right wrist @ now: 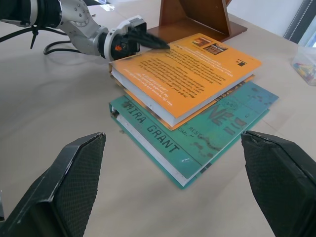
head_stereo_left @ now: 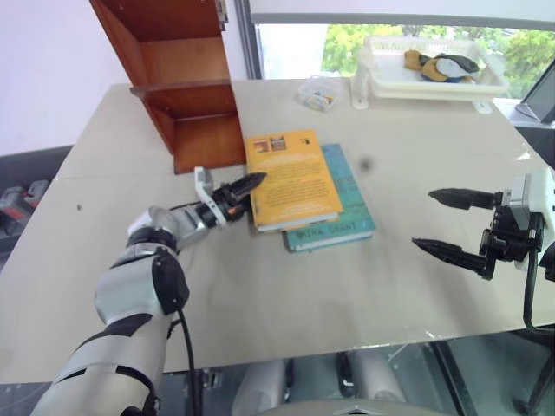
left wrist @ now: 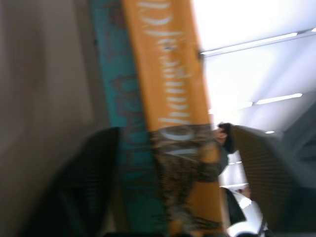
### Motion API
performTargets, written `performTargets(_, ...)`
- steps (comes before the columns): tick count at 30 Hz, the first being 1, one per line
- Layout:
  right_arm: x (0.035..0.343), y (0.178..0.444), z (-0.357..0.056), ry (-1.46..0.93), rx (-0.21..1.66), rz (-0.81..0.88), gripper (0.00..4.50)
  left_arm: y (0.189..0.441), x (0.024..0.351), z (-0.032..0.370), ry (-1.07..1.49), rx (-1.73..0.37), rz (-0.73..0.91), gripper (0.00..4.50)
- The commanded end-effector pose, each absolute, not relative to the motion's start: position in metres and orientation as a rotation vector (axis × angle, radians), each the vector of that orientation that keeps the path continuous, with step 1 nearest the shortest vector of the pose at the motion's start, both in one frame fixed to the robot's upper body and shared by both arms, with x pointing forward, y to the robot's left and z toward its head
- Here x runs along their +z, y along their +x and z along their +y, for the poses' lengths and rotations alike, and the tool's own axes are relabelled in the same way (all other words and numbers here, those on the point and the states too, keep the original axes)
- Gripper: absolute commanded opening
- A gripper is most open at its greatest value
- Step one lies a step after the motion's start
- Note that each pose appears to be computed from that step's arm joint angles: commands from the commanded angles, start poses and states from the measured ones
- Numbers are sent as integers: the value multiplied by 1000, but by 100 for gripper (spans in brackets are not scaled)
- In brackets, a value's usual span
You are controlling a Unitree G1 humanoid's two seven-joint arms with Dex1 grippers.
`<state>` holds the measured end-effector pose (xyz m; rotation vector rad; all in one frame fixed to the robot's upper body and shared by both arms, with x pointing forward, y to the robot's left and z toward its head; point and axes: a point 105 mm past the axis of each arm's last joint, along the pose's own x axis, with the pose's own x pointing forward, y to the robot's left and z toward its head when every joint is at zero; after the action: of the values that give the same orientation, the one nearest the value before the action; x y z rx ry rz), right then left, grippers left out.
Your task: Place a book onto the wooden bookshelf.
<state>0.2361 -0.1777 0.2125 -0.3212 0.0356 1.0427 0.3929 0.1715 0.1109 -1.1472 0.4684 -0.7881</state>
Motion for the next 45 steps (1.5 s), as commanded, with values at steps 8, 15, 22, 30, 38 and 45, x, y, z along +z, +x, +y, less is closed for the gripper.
performTargets(8,224,227,-178,-333,1073,-7,450,388,110,176,-1124,-802,499,35)
performTargets(15,223,231,-186,-320,1057,-2,450,386,137,168,-1037,-967,475,35)
performTargets(22,223,239,-200,-287,1022,-9,450,388,204,144,-871,-1225,333,35)
performTargets(30,230,247,-239,-225,913,-32,450,360,255,93,-368,-1432,119,35)
performTargets(38,241,253,-265,-158,843,-109,450,333,311,31,334,-1350,-547,35)
performTargets(45,252,235,-280,-56,891,-139,450,362,329,43,1039,-1002,-666,35)
